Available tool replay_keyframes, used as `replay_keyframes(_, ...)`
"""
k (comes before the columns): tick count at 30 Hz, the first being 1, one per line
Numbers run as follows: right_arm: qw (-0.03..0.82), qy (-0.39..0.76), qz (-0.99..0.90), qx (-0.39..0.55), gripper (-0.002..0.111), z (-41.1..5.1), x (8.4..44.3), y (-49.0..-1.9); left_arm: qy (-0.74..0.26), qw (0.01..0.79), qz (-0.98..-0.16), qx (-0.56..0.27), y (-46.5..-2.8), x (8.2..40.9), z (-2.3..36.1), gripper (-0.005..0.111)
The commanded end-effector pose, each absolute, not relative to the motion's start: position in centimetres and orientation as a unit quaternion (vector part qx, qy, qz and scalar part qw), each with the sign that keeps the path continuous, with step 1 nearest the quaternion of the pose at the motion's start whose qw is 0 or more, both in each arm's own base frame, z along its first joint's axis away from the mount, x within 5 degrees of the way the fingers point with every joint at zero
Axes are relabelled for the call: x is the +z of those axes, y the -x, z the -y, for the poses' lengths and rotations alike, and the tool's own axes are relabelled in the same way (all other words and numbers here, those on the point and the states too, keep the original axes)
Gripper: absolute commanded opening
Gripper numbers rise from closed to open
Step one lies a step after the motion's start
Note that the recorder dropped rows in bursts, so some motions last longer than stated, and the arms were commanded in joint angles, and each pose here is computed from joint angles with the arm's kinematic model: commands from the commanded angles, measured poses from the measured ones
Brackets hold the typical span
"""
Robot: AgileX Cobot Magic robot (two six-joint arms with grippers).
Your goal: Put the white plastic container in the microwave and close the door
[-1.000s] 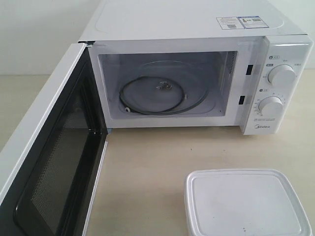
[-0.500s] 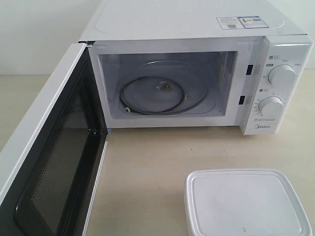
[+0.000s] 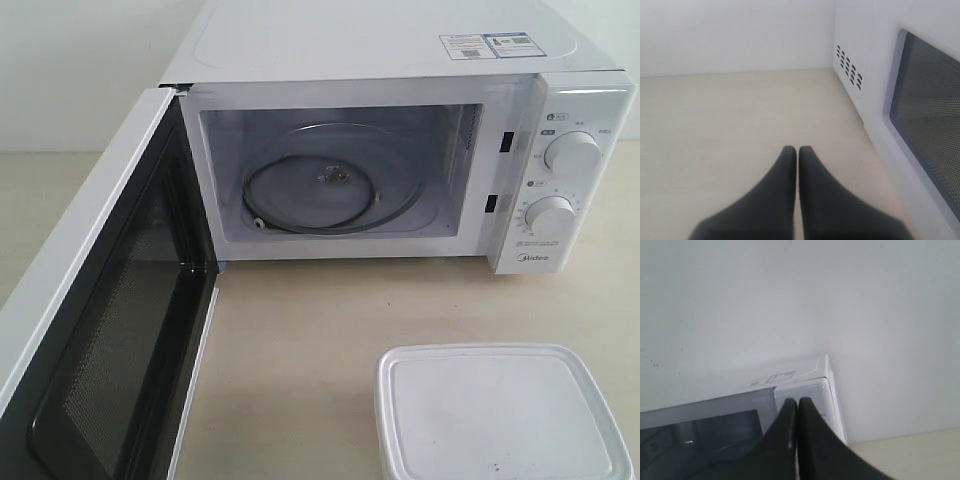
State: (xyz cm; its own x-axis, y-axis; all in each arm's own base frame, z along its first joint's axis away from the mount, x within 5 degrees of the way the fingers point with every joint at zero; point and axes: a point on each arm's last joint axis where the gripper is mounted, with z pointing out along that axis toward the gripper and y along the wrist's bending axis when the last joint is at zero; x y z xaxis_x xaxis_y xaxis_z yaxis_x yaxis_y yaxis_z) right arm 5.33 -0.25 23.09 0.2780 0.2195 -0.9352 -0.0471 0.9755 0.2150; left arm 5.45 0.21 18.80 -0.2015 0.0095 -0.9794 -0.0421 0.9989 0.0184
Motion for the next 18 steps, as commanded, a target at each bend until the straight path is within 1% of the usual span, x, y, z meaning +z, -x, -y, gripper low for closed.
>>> replay_keyframes(1, 0.81, -0.079, -0.575, 0.087, 0.0, 0.4, 23.5, -5.1, 0.013, 0.631, -0.776, 0.021, -5.5, 18.7, -0.2, 0.004)
replay_keyframes(9, 0.818, -0.088, -0.56, 0.097, 0.0, 0.4, 23.8, -5.0, 0.013, 0.631, -0.776, 0.021, -5.5, 18.7, -0.2, 0.004)
replay_keyframes(12, 0.85, -0.14, -0.483, 0.155, 0.0, 0.9, 25.0, -4.4, 0.013, 0.631, -0.776, 0.021, -5.5, 18.7, -0.2, 0.004)
replay_keyframes(14, 0.87, -0.154, -0.429, 0.188, 0.0, 1.1, 25.8, -3.9, 0.013, 0.631, -0.776, 0.021, -5.5, 18.7, -0.2, 0.004)
replay_keyframes(18, 0.911, -0.107, -0.345, 0.2, 0.0, 0.6, 27.8, -2.6, 0.013, 0.631, -0.776, 0.021, -5.5, 18.7, -0.2, 0.004)
